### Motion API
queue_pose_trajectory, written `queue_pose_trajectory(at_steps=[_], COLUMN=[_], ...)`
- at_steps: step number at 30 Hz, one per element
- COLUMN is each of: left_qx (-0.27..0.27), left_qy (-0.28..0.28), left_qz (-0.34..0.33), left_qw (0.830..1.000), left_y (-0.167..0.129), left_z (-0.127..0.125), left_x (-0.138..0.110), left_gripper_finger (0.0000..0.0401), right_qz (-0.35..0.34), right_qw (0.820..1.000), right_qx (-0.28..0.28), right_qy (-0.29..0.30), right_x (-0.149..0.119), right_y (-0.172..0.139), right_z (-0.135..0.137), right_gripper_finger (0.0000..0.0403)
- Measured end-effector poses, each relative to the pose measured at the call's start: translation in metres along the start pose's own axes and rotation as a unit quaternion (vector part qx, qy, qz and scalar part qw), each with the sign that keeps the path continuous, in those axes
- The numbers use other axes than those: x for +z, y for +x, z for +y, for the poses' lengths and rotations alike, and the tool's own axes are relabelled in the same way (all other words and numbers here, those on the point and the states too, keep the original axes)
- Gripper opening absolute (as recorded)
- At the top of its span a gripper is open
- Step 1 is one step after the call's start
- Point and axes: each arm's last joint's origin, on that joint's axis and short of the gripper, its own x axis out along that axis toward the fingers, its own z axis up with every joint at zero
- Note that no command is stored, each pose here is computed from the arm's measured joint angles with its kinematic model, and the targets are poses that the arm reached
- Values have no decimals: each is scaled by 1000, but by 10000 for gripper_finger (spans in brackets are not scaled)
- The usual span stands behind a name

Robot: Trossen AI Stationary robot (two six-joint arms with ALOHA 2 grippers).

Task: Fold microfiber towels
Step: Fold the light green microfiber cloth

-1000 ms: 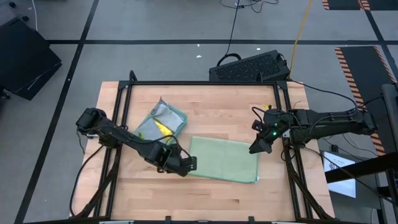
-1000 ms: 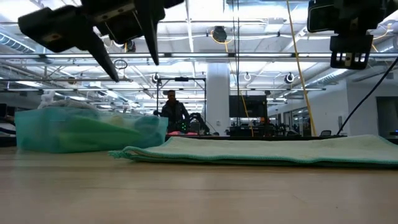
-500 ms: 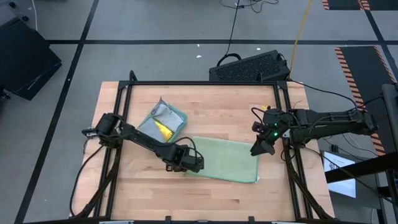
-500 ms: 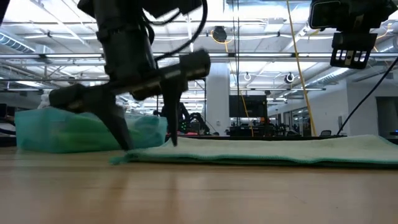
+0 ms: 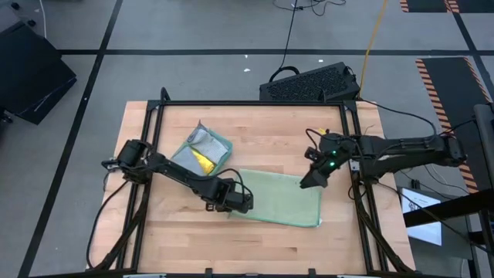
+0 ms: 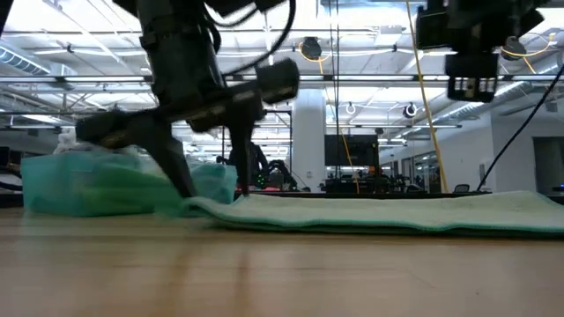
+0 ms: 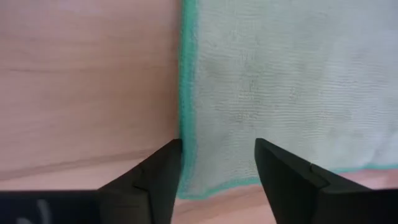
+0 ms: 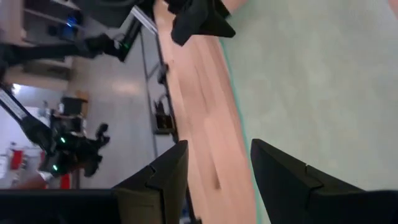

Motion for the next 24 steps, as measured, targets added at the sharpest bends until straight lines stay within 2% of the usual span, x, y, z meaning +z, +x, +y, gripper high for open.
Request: queue_pose_trajectory(at_steps=[4, 7, 11, 16, 24], left_qx=[-8, 11, 45, 63, 57], left_qy=[4, 9, 27, 45, 72], left_qz=[-7, -7, 7, 3, 15], left_qw=[1000, 1000, 999, 997, 996], left_y=[-7, -1, 6, 8, 16], left_z=[-3, 2, 7, 11, 9], left_x=[-3, -5, -5, -5, -9], left_gripper_finger=[178, 166, 166, 172, 158], right_qz=[-15, -22, -38, -46, -78], right_qw=[1000, 999, 998, 996, 994], right_qx=[19, 27, 47, 61, 55], right_qy=[14, 24, 28, 47, -47], right_x=[15, 26, 38, 50, 64], right_y=[19, 35, 54, 70, 75], right_z=[0, -4, -8, -10, -12], right_gripper_finger=[169, 169, 169, 169, 169])
